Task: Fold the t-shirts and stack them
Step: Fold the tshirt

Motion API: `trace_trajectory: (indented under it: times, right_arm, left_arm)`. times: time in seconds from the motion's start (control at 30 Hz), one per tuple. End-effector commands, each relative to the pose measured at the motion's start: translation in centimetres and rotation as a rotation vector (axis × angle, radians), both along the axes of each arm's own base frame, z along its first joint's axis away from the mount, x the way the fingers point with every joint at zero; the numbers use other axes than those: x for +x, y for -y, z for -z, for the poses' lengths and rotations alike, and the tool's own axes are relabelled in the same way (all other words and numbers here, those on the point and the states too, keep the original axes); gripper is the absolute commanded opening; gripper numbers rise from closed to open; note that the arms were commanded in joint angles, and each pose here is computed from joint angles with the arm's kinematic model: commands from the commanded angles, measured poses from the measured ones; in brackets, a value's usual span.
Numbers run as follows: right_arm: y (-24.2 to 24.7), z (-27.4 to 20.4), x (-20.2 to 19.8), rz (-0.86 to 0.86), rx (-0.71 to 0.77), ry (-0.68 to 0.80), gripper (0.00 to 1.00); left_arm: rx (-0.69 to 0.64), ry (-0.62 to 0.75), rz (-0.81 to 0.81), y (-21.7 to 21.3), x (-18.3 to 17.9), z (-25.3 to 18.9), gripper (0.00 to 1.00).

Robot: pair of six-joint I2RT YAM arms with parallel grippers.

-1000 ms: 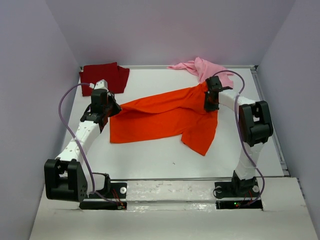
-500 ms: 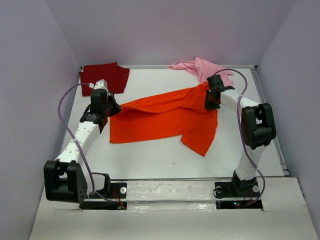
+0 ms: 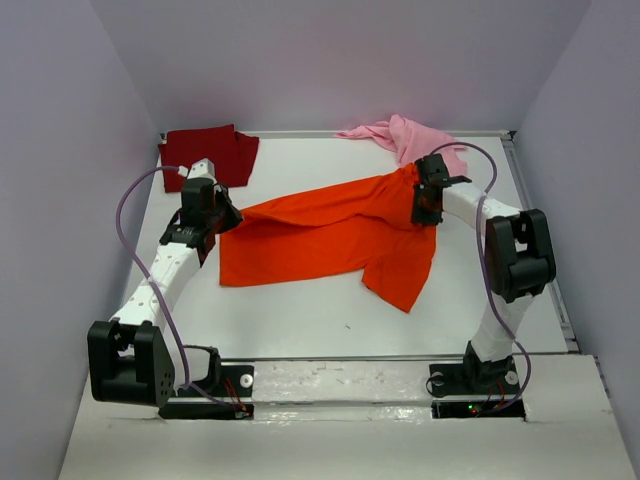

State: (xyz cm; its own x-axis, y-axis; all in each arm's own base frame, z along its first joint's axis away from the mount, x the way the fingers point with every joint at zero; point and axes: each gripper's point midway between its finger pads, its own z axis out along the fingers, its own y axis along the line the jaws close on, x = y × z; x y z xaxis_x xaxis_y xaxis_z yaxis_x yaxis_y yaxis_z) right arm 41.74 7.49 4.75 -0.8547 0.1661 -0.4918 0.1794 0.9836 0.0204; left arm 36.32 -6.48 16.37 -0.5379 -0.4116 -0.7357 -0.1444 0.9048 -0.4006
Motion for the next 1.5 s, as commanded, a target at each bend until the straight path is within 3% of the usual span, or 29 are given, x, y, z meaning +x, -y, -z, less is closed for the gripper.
trace_trajectory:
  times: [0.0,0.7,1.23,1.47]
  right_arm:
    - [1.5,-2.7,0.3,0.049,-0.047,0.075,0.33]
    - [2.1,0.7,0.4,0.074,-0.083,0.029,0.34]
    - [1.1,-3.0,2.1,0.046,-0.038,0.098,0.35]
    - [0.8,-0.2,2.2,0.041,-0.04,0.036,0.35]
  left_arm:
    - [-0.008,0.054,0.031,0.6,0.2,-1.2,0.0]
    - [-0.014,0.067,0.042,0.8,-0.1,-1.5,0.0]
    - [-0.006,0.075,0.033,0.6,-0.2,-1.7,0.0]
    - [-0.002,0.075,0.032,0.5,-0.2,-1.7,0.0]
